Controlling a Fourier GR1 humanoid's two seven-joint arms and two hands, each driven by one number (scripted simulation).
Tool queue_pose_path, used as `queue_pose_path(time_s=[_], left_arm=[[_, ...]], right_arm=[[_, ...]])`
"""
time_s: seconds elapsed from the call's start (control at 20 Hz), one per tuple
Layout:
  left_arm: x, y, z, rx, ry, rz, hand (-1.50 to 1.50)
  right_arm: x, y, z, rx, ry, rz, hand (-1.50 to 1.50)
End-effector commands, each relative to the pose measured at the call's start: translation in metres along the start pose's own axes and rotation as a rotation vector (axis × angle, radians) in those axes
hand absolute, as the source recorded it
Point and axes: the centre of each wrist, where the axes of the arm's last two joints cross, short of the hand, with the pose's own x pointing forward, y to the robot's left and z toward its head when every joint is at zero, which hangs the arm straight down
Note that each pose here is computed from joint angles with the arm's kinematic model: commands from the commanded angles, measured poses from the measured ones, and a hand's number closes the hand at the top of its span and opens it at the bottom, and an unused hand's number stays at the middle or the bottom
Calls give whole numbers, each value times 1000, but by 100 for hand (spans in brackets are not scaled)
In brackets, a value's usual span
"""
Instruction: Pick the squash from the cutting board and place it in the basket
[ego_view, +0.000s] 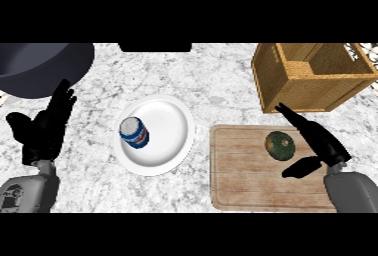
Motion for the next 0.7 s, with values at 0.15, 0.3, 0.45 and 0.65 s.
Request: queue_pose_path(time_s=[0.15,0.3,0.45,0.65], left_arm=[[-5,-2,8,-3,-7,-8,0],[-2,-10,-3,-3,8,0,0],[8,1,4,-21,2,2,0],[0,-20,-4,8,-4,7,0]], right_arm=[[3,17,-7,31,30,12,-150],[-5,22,-12,110,13,41,-150],[-14,46,-9,176,-44,90,150],[-26,35,-14,182,-55,41,150]])
